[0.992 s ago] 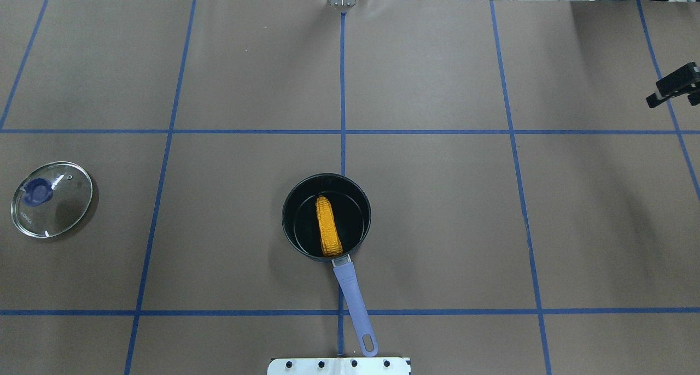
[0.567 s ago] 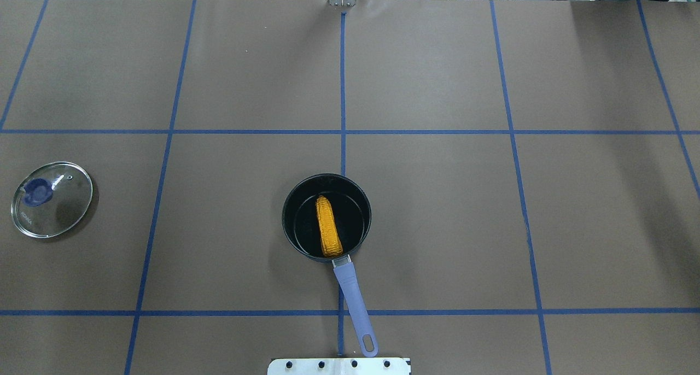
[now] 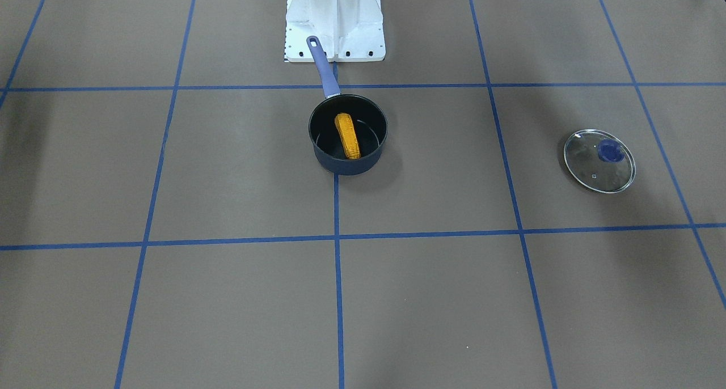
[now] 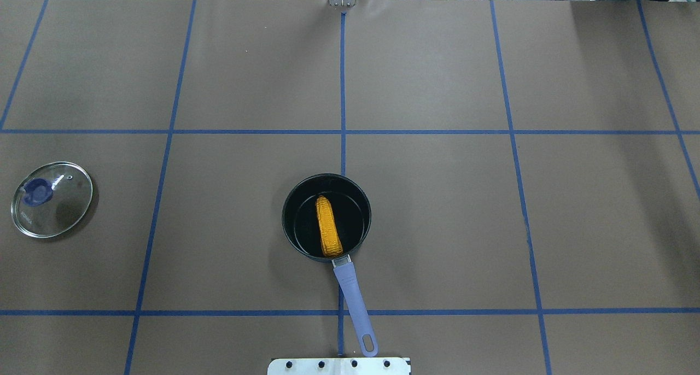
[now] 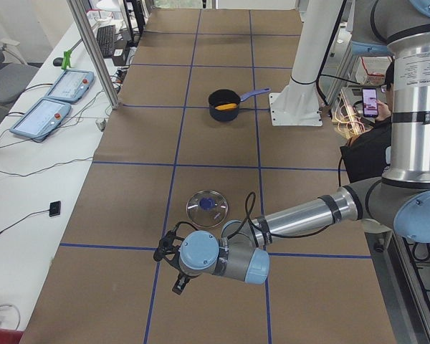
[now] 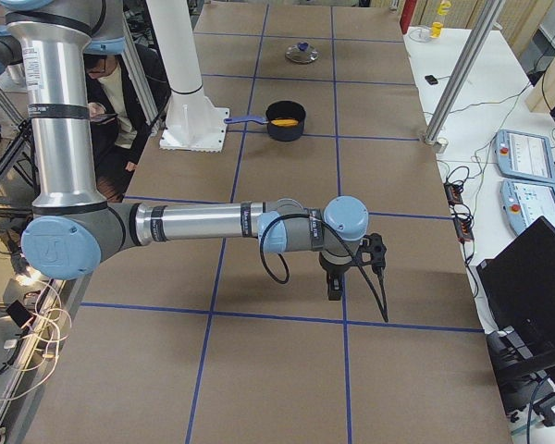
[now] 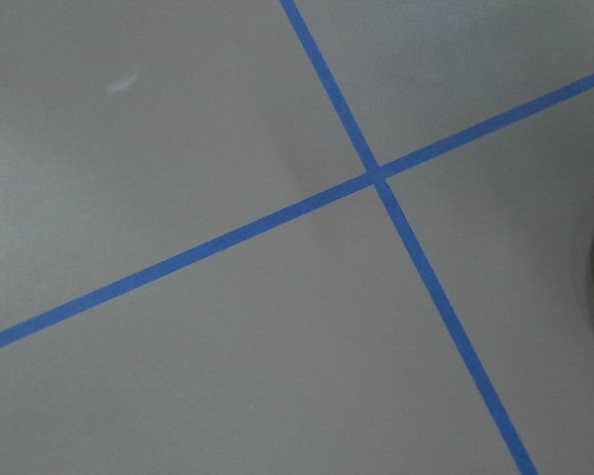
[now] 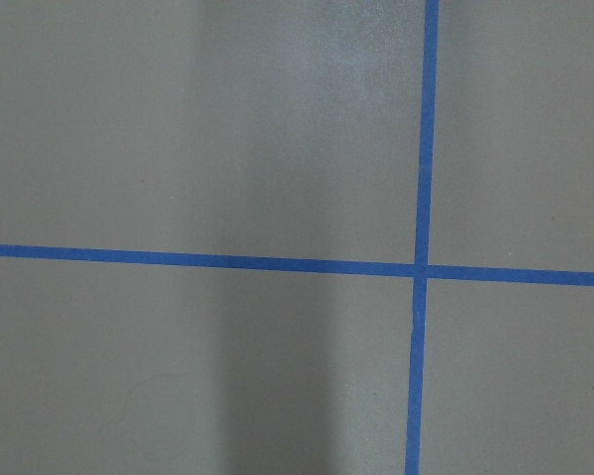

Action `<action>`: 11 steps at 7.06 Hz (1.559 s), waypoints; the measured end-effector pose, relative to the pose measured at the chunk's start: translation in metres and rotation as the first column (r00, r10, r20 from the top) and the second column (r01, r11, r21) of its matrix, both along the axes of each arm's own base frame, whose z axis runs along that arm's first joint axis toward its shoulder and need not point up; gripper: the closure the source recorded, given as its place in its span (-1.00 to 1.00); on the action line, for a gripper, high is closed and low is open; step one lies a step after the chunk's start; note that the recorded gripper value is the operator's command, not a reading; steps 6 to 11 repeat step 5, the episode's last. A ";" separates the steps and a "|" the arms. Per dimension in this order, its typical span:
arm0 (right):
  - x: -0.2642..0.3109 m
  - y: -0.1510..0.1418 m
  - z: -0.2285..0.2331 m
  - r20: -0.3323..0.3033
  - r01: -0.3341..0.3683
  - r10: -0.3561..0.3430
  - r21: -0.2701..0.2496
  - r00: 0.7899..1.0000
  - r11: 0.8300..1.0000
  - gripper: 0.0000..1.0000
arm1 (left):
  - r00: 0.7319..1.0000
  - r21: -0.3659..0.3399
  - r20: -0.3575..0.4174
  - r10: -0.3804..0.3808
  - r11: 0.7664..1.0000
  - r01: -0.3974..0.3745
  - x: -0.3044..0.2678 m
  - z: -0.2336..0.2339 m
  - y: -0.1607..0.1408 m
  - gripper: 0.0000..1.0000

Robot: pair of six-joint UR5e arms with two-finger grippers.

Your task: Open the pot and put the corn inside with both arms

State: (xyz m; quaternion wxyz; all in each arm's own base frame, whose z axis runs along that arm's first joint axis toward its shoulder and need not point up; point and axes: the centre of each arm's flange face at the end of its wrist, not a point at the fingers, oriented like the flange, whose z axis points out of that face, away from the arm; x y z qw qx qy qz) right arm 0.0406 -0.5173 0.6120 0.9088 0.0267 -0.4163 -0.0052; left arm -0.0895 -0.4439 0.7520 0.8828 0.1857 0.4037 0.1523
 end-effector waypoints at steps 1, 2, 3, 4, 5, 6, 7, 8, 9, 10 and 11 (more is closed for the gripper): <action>0.004 0.006 0.013 -0.006 -0.006 0.006 -0.024 1.000 1.000 -1.00 | 1.000 -0.002 -0.001 0.000 1.000 0.000 0.000 0.001 0.002 -0.99; 0.011 0.013 0.024 -0.009 -0.020 0.020 -0.045 1.000 0.999 -1.00 | 1.000 -0.007 -0.005 -0.003 1.000 0.003 -0.001 0.003 0.007 -0.99; 0.018 0.018 0.030 -0.009 -0.032 0.032 -0.061 0.999 0.998 -1.00 | 1.000 -0.011 -0.012 -0.007 1.000 0.006 -0.002 0.004 0.011 -0.99; 0.020 0.022 0.035 -0.009 -0.038 0.037 -0.072 0.999 0.997 -1.00 | 1.000 -0.014 -0.017 -0.010 1.000 0.009 -0.003 0.005 0.013 -0.99; 0.021 0.026 0.039 -0.008 -0.039 0.039 -0.079 0.999 0.996 -1.00 | 1.000 -0.016 -0.019 -0.011 1.000 0.011 -0.004 0.006 0.015 -0.99; 0.021 0.026 0.039 -0.008 -0.039 0.039 -0.079 0.999 0.996 -1.00 | 1.000 -0.016 -0.019 -0.011 1.000 0.011 -0.004 0.006 0.015 -0.99; 0.021 0.026 0.039 -0.008 -0.039 0.039 -0.079 0.999 0.996 -1.00 | 1.000 -0.016 -0.019 -0.011 1.000 0.011 -0.004 0.006 0.015 -0.99; 0.021 0.026 0.039 -0.008 -0.039 0.039 -0.079 0.999 0.996 -1.00 | 1.000 -0.016 -0.019 -0.011 1.000 0.011 -0.004 0.006 0.015 -0.99; 0.021 0.026 0.039 -0.008 -0.039 0.039 -0.079 0.999 0.996 -1.00 | 1.000 -0.016 -0.019 -0.011 1.000 0.011 -0.004 0.006 0.015 -0.99; 0.021 0.026 0.039 -0.008 -0.039 0.039 -0.079 0.999 0.996 -1.00 | 1.000 -0.016 -0.019 -0.011 1.000 0.011 -0.004 0.006 0.015 -0.99; 0.021 0.026 0.039 -0.008 -0.039 0.039 -0.079 0.999 0.996 -1.00 | 1.000 -0.016 -0.019 -0.011 1.000 0.011 -0.004 0.006 0.015 -0.99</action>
